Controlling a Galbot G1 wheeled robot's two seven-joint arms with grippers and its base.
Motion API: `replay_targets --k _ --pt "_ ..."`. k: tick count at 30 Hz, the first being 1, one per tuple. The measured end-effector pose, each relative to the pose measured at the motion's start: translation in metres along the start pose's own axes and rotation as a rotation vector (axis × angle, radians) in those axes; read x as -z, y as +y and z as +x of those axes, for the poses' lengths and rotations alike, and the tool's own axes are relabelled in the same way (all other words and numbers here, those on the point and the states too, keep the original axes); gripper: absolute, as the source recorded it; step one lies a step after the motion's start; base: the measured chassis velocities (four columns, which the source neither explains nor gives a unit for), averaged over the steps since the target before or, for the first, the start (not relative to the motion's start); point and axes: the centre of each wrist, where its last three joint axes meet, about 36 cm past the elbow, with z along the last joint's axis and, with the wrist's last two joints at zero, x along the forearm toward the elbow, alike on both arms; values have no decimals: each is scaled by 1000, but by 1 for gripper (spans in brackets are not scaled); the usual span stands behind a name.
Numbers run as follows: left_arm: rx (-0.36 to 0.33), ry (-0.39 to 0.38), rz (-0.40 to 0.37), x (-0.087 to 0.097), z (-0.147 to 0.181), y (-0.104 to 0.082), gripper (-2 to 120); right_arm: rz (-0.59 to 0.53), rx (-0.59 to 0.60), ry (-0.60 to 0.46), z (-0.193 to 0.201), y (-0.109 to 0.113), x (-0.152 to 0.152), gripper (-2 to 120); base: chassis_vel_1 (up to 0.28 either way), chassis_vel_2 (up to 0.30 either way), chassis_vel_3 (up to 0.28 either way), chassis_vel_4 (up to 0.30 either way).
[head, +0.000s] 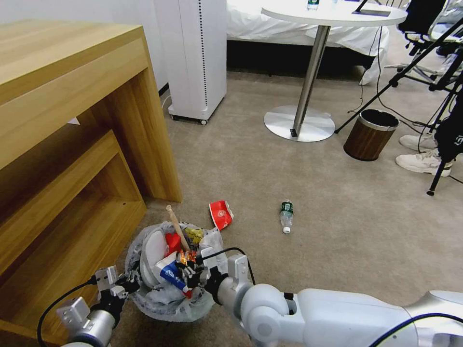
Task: Pick up the trash bin and place the garbage on the floor into it.
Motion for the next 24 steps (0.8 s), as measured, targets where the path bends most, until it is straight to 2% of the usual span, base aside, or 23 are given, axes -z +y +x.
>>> replay_targets --k 7,9,10,12,14,15,19,22,24 --pt "0 1 -4 0 -2 2 0 15 7 0 -6 3 9 12 0 0 0 0" --pt "-2 -1 -6 1 -2 2 0 23 17 -4 0 1 10 20 0 0 0 0" --pt "-2 -1 -6 1 -2 2 0 23 17 -4 0 1 10 20 0 0 0 0" --pt "-5 -1 -4 1 -3 1 0 28 27 -1 7 0 6 32 0 0 0 0" --pt "-6 -1 -4 1 -3 1 0 32 30 -3 10 0 5 35 0 0 0 0" --pt "-7 -1 -6 1 -3 1 0 40 31 -8 13 -1 3 42 0 0 0 0" --pt "-8 -1 -6 1 -3 1 0 47 36 -15 17 -3 2 48 0 0 0 0" --pt "-7 4 -7 -1 -2 1 0 89 73 -45 30 -5 -1 67 0 0 0 0" --pt "-7 5 -7 -1 -1 0 0 99 84 -57 33 -5 -2 70 0 0 0 0"
